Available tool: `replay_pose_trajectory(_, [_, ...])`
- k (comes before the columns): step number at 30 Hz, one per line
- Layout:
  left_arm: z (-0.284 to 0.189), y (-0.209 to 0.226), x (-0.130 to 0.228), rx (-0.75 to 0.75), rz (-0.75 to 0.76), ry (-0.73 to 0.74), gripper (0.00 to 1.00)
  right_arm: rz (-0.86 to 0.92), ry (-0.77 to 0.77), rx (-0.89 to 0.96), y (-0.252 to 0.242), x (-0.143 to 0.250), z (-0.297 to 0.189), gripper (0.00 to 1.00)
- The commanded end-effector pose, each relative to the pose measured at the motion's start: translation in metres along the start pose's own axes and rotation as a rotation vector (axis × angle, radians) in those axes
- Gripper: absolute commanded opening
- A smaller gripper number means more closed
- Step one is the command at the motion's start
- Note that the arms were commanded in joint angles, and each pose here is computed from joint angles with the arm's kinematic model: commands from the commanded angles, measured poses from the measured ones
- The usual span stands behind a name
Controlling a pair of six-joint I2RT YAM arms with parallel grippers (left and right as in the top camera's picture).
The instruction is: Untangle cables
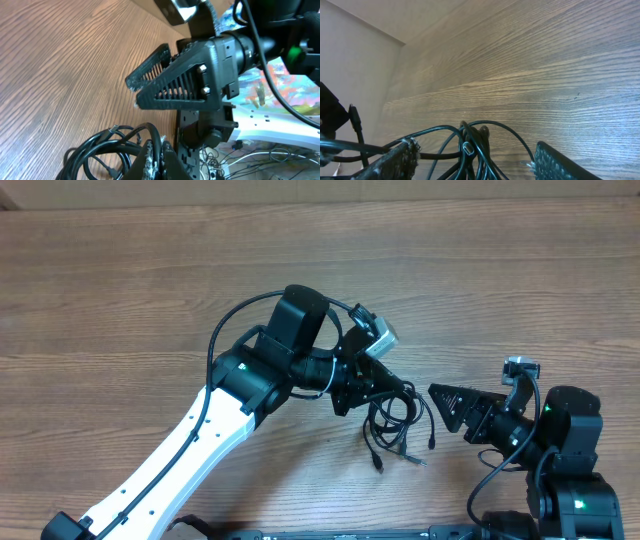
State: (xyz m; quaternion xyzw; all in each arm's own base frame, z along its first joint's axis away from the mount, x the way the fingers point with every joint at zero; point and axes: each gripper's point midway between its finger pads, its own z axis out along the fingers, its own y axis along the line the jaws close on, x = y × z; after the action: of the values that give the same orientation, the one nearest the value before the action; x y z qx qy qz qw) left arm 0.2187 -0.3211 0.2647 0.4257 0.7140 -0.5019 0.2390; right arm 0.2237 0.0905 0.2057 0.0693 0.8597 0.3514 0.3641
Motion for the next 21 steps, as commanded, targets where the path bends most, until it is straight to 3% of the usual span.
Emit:
replay_pose_trajectory(1, [-0.005,-0.006,-0.004,-0.026,0.039,-0.009,0.04,-0.019,-0.018,-0.003,0.004,-0.005,-0.003,0.77])
replay_pose_trajectory(10, [-0.006,-0.002,0.002,-0.05,0.011,0.014,0.04,-0.019,-0.017,-0.003,0.004,-0.005,-0.003,0.91])
replay_pose_trajectory(21, [-0.012,0.026,0.037,-0.23,-0.111,0.133,0.04,-0.016,-0.015,-0.002,0.004,-0.004,-0.003,0.93])
